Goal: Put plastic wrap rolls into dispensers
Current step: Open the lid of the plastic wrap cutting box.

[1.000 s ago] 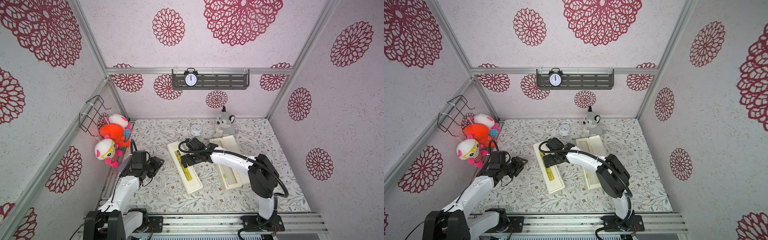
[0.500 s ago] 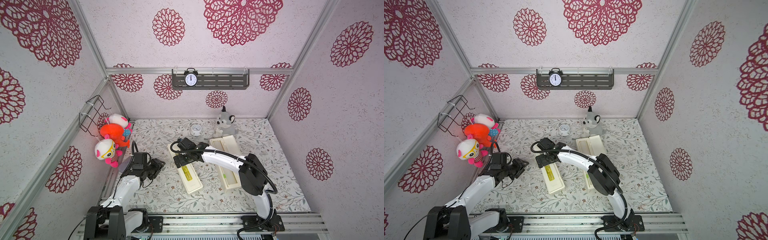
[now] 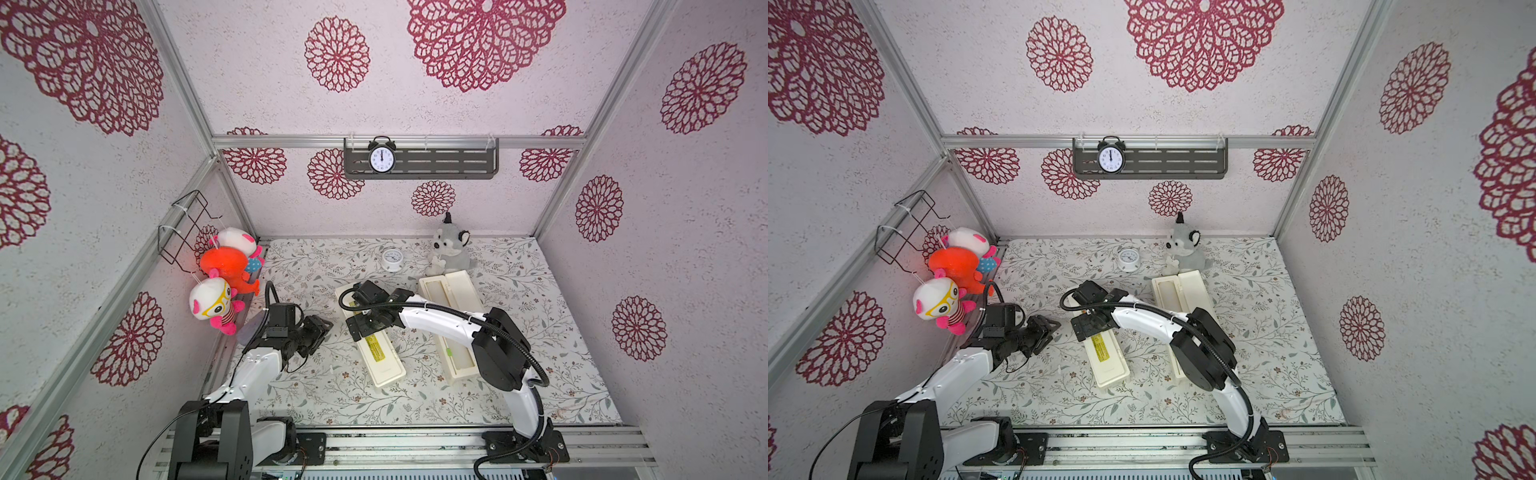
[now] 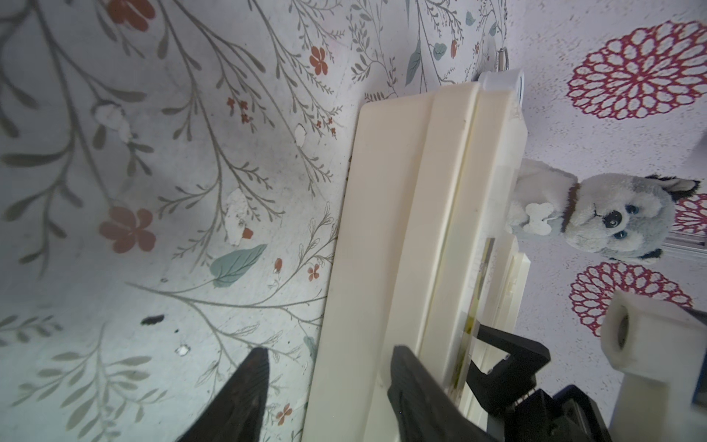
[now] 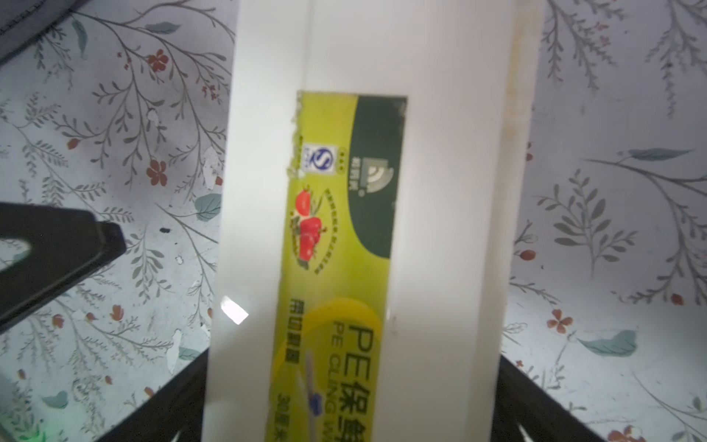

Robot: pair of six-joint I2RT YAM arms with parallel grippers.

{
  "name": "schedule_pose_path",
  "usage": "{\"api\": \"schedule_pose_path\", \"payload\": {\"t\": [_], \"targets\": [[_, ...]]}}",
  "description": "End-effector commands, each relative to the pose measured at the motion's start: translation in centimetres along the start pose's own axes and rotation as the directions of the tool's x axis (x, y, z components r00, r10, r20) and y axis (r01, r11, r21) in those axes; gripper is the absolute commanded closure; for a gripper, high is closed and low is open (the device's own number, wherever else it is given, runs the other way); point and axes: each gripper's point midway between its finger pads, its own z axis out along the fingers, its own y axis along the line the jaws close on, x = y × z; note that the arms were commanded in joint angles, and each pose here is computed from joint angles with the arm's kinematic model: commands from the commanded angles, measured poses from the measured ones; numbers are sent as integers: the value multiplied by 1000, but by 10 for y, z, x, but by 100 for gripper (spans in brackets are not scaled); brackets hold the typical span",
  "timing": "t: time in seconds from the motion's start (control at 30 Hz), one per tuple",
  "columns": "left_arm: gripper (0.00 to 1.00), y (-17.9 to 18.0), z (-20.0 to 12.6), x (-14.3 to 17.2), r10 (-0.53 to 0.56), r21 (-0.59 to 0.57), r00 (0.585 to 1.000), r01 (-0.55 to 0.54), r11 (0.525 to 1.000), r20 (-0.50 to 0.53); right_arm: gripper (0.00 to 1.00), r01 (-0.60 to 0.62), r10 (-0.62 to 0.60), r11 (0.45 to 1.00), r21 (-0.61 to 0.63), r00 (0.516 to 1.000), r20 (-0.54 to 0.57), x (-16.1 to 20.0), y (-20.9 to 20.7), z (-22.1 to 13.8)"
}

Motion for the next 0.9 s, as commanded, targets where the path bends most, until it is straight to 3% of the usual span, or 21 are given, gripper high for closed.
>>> {"api": "schedule_pose_path", "payload": {"t": [0.0, 0.33, 0.6, 0.87], "targets": [[44, -21, 4, -3, 8, 94, 1000, -8, 996, -6, 3, -29, 26, 989, -145, 999, -23, 2, 17, -24], [44, -40, 26, 7, 24, 150, 998, -15, 989, -65, 3, -95, 99, 936, -339, 995, -7, -9, 34, -43], [38, -63, 43, 21, 34, 247, 993, -5, 969, -112, 2, -112, 121, 915, -388, 993, -3, -11, 40, -48], [34, -63, 57, 26, 41, 230, 991, -11, 973, -125, 1, -9, 12, 978, -208, 1000, 15, -9, 26, -51]]}}
